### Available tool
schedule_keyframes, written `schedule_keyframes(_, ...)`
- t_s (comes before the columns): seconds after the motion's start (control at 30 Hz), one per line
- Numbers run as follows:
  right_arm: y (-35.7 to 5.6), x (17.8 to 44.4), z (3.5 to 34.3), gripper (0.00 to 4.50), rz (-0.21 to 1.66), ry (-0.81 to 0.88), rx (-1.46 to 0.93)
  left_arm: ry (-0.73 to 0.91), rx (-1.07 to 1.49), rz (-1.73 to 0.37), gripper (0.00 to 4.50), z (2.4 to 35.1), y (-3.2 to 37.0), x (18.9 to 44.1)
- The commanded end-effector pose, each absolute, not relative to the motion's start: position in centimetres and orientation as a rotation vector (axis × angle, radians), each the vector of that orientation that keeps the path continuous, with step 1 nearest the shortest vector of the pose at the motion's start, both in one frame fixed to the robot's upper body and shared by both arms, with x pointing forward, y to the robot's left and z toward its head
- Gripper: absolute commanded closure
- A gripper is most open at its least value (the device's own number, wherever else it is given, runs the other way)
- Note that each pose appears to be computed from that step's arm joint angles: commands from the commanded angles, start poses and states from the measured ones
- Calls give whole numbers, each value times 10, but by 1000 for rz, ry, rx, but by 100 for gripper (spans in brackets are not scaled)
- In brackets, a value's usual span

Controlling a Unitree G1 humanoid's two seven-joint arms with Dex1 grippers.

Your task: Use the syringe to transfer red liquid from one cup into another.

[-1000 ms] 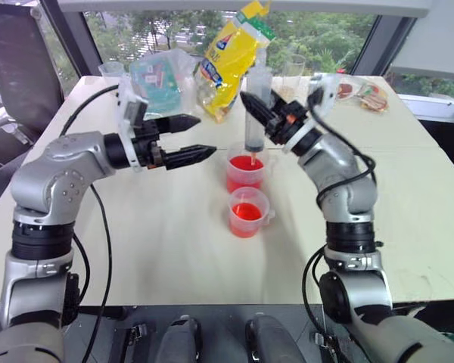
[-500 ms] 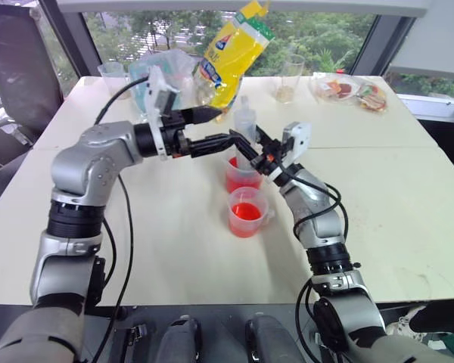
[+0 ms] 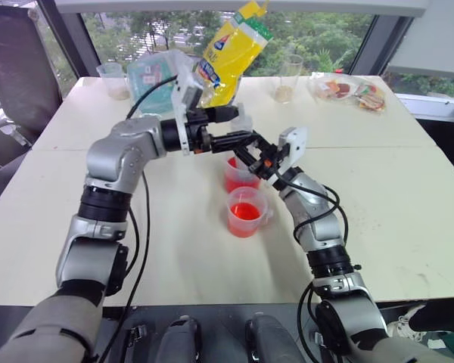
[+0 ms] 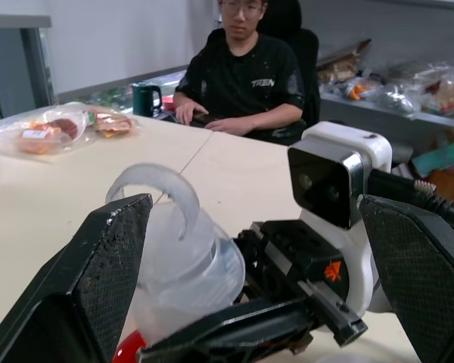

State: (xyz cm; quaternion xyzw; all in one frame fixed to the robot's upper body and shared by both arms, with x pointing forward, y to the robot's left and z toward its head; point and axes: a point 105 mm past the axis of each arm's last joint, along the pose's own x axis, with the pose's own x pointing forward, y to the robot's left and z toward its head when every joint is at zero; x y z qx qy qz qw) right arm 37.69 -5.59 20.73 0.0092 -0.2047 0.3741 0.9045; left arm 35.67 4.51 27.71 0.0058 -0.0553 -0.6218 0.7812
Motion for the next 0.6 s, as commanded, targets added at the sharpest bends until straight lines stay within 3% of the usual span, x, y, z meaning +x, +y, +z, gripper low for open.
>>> schedule_keyframes(0.03,-53,374,216,309,787,-459,0,-157,30,-1365,52,287,38,355)
schedule_keyframes(0.1,-53,374,216,309,788,-457,-2,-159,15,-1358,125,288,36,358)
schedule_keyframes(0.33,-52,373,211,309,809,-435,-7,-182,3,-1344,449,294,35,363)
schedule_keyframes(0.6,-48,373,198,309,858,-367,-13,-277,47,-1307,449,319,39,364)
